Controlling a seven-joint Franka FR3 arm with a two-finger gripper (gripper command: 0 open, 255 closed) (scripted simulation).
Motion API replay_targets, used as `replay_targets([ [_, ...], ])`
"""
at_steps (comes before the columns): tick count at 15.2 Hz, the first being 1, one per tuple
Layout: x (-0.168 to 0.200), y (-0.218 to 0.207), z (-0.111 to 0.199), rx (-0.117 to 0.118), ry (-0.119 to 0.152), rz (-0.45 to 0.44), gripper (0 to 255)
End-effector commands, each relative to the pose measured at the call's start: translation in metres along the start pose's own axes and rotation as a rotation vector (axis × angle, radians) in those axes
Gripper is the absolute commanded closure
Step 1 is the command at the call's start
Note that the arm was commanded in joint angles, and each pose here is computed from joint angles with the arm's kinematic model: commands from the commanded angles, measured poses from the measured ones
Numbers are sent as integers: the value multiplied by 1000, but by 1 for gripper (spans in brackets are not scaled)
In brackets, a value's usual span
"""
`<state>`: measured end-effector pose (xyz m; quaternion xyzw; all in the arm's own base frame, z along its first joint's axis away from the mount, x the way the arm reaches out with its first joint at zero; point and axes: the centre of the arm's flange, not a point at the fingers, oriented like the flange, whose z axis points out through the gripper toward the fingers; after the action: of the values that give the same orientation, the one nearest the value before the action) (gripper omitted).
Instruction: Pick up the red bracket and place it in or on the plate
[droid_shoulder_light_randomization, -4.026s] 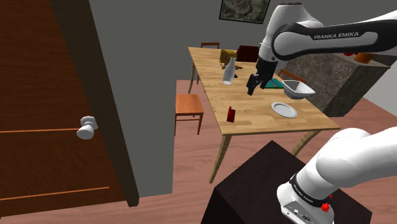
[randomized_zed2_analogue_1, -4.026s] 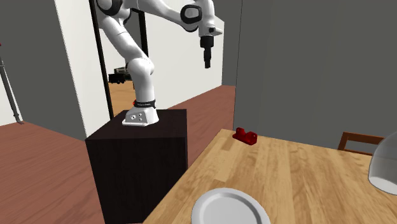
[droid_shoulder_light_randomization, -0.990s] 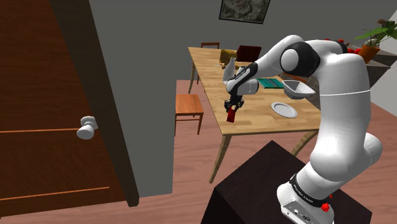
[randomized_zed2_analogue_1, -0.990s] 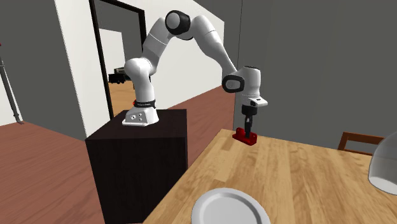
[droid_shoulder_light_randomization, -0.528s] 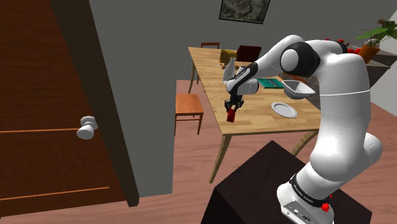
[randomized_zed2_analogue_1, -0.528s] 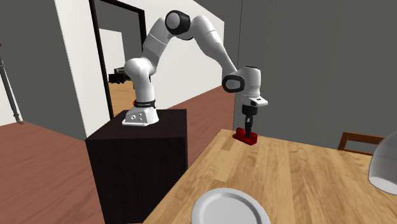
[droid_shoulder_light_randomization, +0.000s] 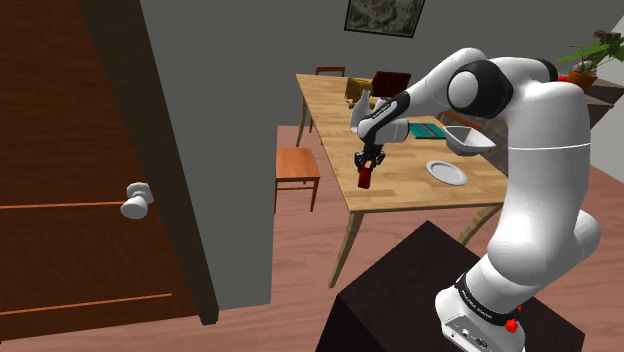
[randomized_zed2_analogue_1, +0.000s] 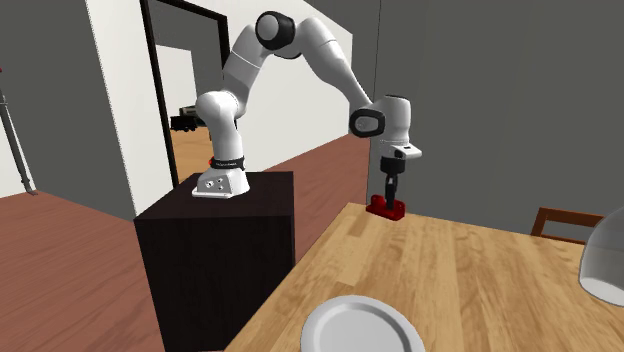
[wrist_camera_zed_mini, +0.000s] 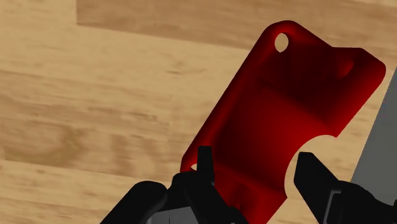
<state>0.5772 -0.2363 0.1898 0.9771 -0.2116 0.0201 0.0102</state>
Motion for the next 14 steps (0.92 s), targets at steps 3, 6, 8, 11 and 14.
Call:
replay_targets([
  [3,1,0,-21,0,0,0,255],
  [6,2,0,-37,0,0,0,255],
  [8,2,0,-47,0,0,0,255],
  [11,3,0,-60,0,0,0,255],
  [14,4,40,-61,0,0,0,255],
])
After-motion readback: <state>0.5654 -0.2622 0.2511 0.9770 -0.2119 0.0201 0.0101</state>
